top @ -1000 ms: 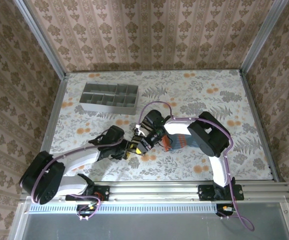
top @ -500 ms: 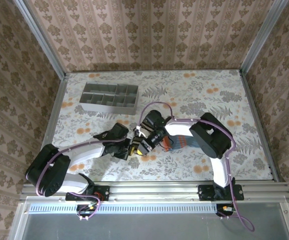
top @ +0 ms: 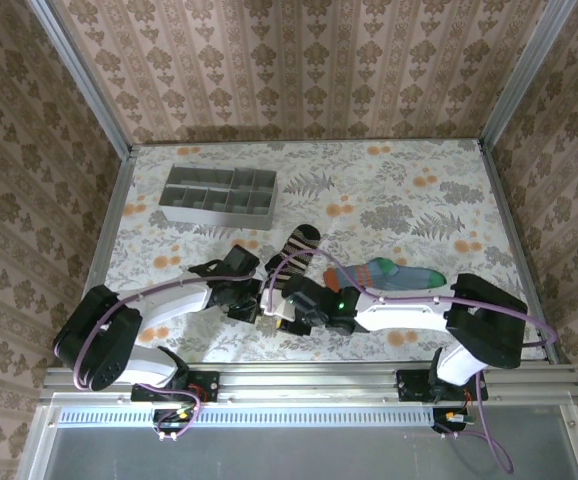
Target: Roll the socks
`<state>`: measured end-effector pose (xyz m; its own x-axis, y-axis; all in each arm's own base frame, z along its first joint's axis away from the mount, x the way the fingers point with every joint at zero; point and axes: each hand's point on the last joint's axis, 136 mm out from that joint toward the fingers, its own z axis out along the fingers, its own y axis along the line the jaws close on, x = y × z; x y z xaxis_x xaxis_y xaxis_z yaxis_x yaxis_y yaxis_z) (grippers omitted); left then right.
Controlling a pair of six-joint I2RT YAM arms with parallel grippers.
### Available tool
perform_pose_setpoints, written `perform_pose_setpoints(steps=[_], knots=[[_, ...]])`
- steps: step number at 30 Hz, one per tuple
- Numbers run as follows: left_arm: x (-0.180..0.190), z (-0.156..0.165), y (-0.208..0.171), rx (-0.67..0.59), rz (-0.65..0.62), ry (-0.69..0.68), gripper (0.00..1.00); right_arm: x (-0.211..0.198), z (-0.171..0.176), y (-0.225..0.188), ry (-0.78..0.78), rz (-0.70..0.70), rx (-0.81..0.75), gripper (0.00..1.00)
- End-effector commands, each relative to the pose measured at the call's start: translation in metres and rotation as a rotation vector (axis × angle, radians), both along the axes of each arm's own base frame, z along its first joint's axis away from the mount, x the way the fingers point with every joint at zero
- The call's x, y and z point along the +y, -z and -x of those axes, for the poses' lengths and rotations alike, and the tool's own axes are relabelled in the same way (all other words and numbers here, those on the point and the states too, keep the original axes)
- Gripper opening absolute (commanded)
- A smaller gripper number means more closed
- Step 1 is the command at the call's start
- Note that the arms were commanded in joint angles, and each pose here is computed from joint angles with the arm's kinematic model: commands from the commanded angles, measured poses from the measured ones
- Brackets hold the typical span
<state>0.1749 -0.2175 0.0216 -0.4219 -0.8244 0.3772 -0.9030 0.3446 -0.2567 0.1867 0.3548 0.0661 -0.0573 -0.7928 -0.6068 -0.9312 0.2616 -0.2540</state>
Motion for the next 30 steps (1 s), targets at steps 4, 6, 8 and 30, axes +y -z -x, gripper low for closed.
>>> perform_pose_setpoints(steps=[4,6,8,30], knots=[[0.028,0.026,0.022,0.128,-0.124,-0.012,0.00,0.001,-0.031,0.006,0.016,0.147,-0.271,0.43],[0.029,0.026,0.023,0.127,-0.122,-0.013,0.00,0.005,-0.030,0.011,0.000,0.157,-0.260,0.42],[0.028,0.025,0.022,0.124,-0.119,-0.012,0.00,0.006,-0.030,0.017,0.002,0.171,-0.248,0.40],[0.025,0.022,0.024,0.117,-0.104,-0.009,0.00,0.007,-0.021,0.016,0.141,-0.054,0.296,0.40]])
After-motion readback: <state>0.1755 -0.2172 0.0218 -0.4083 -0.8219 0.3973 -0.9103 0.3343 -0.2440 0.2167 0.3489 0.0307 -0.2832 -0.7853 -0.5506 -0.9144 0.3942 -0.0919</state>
